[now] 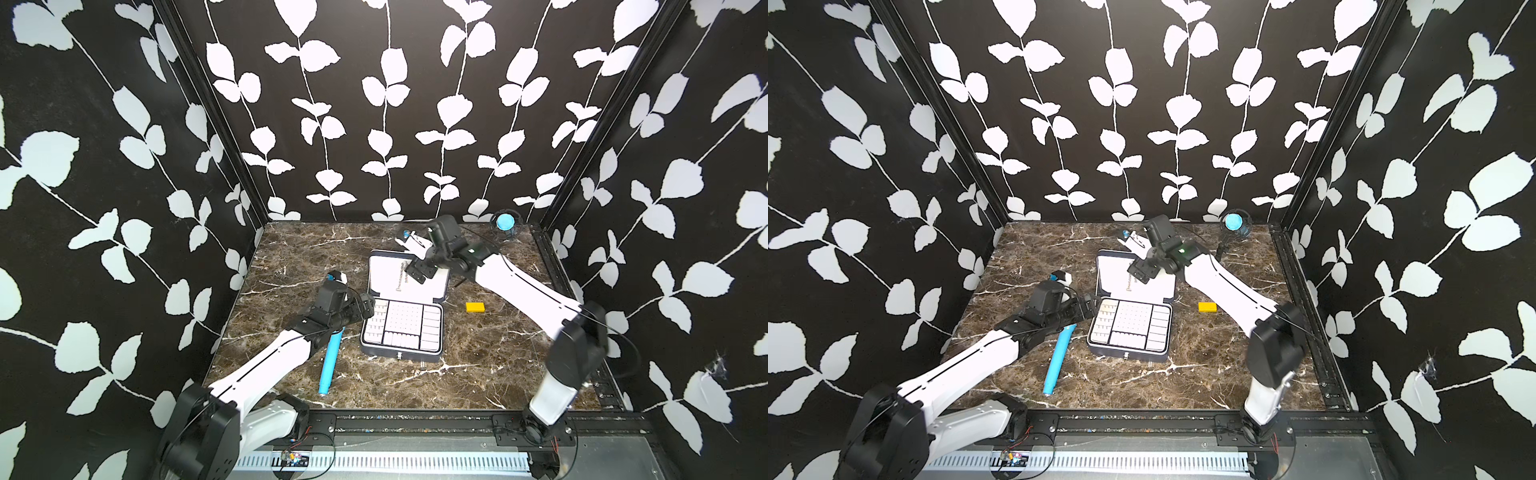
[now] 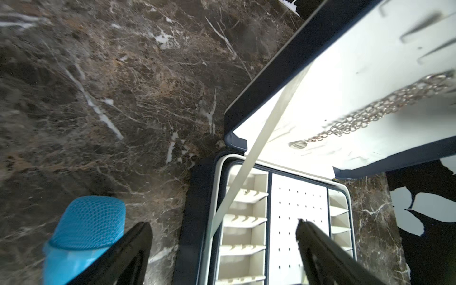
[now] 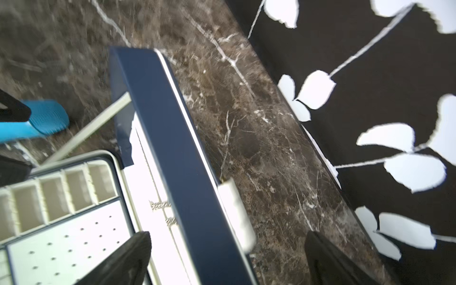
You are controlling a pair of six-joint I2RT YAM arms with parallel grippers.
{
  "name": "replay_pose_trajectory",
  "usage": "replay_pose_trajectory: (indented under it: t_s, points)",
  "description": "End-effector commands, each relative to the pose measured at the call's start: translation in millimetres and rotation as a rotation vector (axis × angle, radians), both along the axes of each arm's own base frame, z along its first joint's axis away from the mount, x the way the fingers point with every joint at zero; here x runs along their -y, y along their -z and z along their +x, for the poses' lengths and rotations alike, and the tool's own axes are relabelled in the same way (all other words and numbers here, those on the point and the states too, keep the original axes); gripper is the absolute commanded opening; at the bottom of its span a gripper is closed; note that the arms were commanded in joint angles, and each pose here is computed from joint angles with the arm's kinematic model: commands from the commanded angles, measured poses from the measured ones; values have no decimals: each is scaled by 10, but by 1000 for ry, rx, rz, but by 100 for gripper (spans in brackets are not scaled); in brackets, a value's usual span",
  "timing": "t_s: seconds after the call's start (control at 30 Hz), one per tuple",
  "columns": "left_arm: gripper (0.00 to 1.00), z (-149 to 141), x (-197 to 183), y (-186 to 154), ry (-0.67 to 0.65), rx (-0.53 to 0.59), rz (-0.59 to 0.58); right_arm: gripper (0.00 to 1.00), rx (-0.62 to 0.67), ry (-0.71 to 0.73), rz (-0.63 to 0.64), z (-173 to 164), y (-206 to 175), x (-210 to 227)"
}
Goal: Put jewelry chain into jewelry box
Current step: Reset both arms
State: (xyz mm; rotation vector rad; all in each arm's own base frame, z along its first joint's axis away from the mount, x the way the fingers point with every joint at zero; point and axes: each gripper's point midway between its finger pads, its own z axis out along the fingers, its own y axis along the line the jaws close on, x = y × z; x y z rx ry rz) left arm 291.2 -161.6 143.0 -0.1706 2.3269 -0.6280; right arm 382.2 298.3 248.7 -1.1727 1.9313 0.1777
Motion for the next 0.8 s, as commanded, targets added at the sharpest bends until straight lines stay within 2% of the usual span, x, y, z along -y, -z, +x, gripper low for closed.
replay_pose_trajectory:
  t_s: [0.0,0.07,0.13,0.2,0.23,0.27,0.37,0.43,0.5,0.57,0.67,0.77]
  points:
    - [98,-9,-302,-384,-92,90,108,99,130,274,259,10,-720,427]
    - [98,-12,-575,-524,-203,122,190,99,135,402,310,-91,-668,690]
    - [99,11,-878,-625,-369,160,248,99,131,418,341,-284,-486,834]
    - [98,19,-1155,-648,-560,205,254,99,207,487,417,-365,-382,1024]
    - [98,37,-1250,-678,-624,243,260,99,273,505,428,-385,-359,1120]
    - [98,82,-1296,-711,-634,294,307,99,338,560,426,-403,-340,1283]
    - [98,287,-1295,-802,-528,407,576,99,452,884,400,-435,-262,1991]
    - [98,391,-1358,-748,-517,418,718,99,464,937,321,-399,-58,2332]
    - [99,592,-1228,-593,-340,462,775,99,477,958,292,-370,143,2585]
    - [99,728,-1158,-395,-181,515,773,99,477,975,273,-325,323,2748]
    - [99,864,-1324,-109,-173,474,744,99,378,1001,179,-193,761,2888]
    - [98,976,-1340,172,-107,430,723,99,360,1017,173,-113,1019,2945]
